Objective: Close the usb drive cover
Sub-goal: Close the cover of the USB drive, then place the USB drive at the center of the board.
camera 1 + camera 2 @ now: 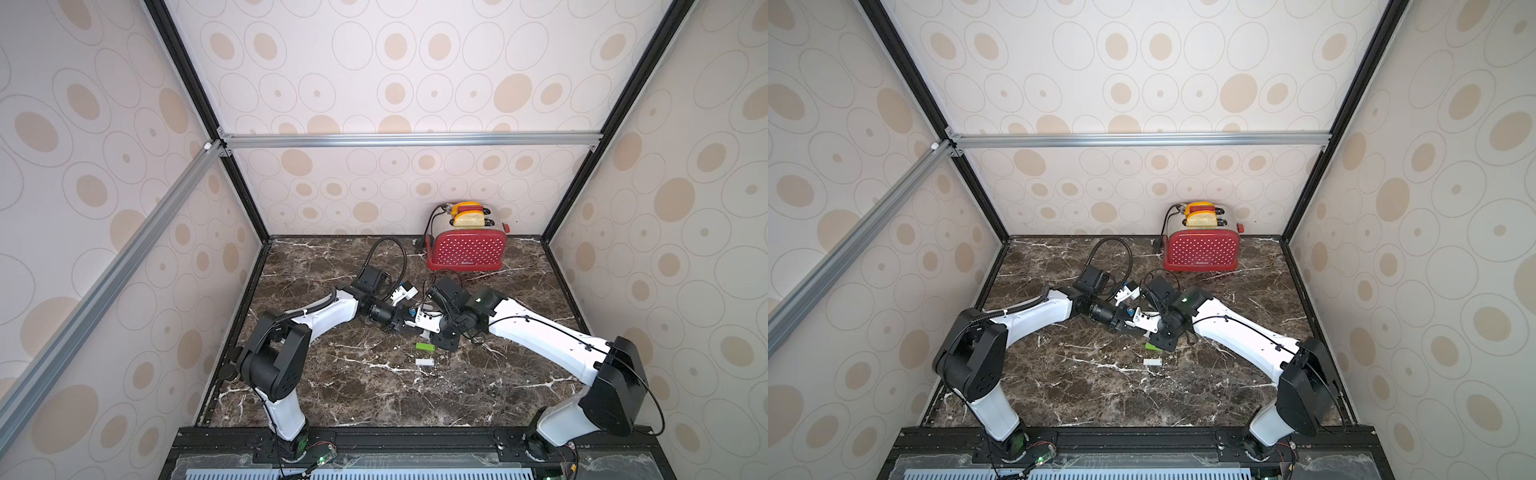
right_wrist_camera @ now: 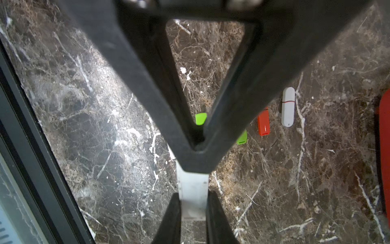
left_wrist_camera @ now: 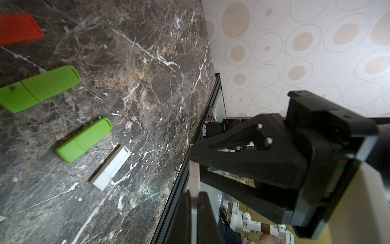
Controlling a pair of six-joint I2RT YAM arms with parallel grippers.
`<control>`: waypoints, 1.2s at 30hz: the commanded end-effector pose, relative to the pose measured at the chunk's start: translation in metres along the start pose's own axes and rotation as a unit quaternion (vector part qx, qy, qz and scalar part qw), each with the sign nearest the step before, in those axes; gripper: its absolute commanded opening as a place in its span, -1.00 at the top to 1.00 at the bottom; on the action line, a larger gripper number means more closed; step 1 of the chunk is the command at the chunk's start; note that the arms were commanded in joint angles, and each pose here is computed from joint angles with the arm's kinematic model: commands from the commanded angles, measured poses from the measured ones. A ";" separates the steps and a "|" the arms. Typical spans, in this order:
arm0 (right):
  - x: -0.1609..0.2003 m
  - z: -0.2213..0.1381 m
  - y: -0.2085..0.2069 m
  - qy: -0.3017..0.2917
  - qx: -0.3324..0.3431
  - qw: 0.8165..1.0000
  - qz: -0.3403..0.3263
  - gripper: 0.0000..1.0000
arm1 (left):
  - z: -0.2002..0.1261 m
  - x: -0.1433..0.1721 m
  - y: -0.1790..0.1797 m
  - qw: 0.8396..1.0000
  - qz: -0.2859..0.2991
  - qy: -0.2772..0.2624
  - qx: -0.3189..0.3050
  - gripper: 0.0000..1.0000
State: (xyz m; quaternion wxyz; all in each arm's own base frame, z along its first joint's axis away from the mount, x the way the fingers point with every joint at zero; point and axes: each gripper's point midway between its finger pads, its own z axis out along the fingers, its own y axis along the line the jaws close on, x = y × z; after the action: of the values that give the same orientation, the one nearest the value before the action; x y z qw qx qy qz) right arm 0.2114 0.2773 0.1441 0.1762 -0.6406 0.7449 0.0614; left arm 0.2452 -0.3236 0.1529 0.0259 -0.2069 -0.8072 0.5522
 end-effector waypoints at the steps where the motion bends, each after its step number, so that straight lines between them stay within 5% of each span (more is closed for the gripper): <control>1: -0.078 -0.033 -0.011 -0.171 0.041 0.982 -0.067 1.00 | 0.020 0.018 -0.021 0.998 0.015 0.046 0.044 0.96; 6: -0.048 -0.022 -0.005 -0.114 0.038 0.989 -0.090 1.00 | 0.000 0.006 -0.021 0.999 0.023 0.013 0.033 0.76; 9: -0.019 -0.015 0.002 -0.082 0.027 0.993 -0.081 1.00 | -0.035 -0.011 -0.015 0.999 0.029 -0.035 0.011 0.36; 11: 0.001 -0.008 0.013 -0.059 0.009 0.995 -0.083 1.00 | -0.061 -0.019 -0.008 0.997 0.037 -0.071 -0.013 0.27; 18: 0.024 0.005 0.045 -0.051 -0.041 0.994 -0.085 1.00 | -0.126 -0.027 0.011 0.983 0.052 -0.155 -0.088 -0.18; 28: 0.031 0.059 0.084 0.040 -0.100 0.984 -0.141 1.00 | -0.185 -0.002 0.044 0.934 0.107 -0.173 -0.295 -0.97; 36: 0.037 0.082 0.081 0.089 -0.098 0.981 -0.139 1.00 | -0.219 0.010 0.052 0.892 0.128 -0.204 -0.383 -0.98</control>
State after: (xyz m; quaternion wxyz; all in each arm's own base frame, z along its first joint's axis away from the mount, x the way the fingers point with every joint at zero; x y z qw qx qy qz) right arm 0.1417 0.2821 0.0429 0.0581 -0.7560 0.6490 0.0626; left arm 0.3128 -0.1273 0.1895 -0.2723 -0.1716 -0.9050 0.2782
